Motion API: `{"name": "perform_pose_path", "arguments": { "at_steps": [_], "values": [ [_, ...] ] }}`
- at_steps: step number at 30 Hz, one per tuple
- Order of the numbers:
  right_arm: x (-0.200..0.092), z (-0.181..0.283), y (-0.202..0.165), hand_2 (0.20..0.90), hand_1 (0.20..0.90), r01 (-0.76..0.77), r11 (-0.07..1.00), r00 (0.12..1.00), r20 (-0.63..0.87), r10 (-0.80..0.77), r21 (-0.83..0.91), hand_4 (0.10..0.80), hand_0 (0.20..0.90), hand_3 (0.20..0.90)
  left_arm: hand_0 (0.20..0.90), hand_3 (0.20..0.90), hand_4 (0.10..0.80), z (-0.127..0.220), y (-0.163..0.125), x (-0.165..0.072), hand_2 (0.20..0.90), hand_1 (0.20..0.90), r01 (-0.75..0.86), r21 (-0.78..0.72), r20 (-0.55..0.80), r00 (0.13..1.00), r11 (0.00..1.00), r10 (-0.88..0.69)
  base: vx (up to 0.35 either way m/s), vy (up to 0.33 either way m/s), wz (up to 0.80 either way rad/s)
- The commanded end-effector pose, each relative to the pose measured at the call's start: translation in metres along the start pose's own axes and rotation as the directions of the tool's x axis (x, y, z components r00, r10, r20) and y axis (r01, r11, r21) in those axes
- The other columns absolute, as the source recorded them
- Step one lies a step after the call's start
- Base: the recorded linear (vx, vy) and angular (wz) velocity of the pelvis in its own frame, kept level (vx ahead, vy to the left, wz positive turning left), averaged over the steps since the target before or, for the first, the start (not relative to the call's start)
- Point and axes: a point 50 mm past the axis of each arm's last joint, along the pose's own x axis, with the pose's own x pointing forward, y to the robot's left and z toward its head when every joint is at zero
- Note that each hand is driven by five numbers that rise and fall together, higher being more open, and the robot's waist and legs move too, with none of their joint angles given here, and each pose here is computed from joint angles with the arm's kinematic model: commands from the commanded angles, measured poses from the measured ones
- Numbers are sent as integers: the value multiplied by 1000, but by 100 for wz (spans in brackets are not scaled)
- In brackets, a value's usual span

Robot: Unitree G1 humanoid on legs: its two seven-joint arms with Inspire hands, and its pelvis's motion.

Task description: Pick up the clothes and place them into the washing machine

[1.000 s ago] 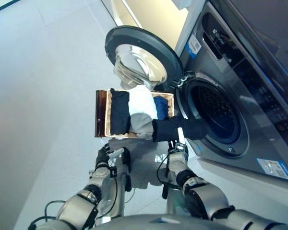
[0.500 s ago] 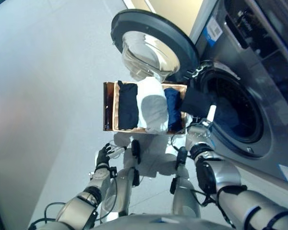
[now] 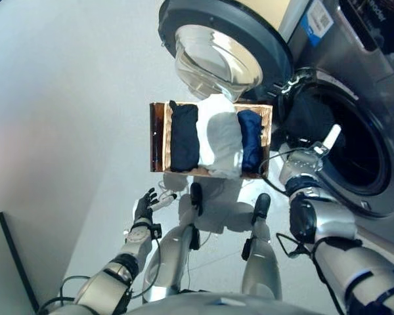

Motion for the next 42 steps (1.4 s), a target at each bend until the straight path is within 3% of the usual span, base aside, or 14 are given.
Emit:
{"name": "perform_pose_path", "arguments": {
  "at_steps": [1, 21, 29, 34, 42],
  "values": [
    [1, 45, 63, 200, 200, -160, 983, 973, 180, 142, 94, 300, 200, 200, 900, 900, 800, 5, 6, 1, 900, 900, -13, 22, 42, 999, 1000, 12, -7, 18, 5],
    [0, 153, 116, 200, 200, -161, 973, 898, 434, 76, 164, 300, 200, 200, 900, 900, 800, 21, 2, 0, 900, 900, 35, -16, 119, 992, 999, -32, -5, 4, -2],
    [-14, 167, 152, 200, 200, -245, 968, 870, 456, 190, 63, 300, 200, 200, 900, 900, 800, 32, 2, -2, 900, 900, 64, -36, 181, 982, 997, -56, -32, 8, -3],
    [-33, 159, 187, 200, 200, -374, 926, 826, 440, 353, -40, 300, 200, 200, 900, 900, 800, 62, -3, -7, 900, 900, 138, -64, 309, 944, 988, -112, -64, -43, -5],
    [-50, 165, 213, 200, 200, -382, 906, 780, 463, 421, -180, 300, 200, 200, 900, 900, 800, 82, 0, -13, 900, 900, 183, -43, 399, 904, 982, -151, -37, -54, 2]
  ]
}}
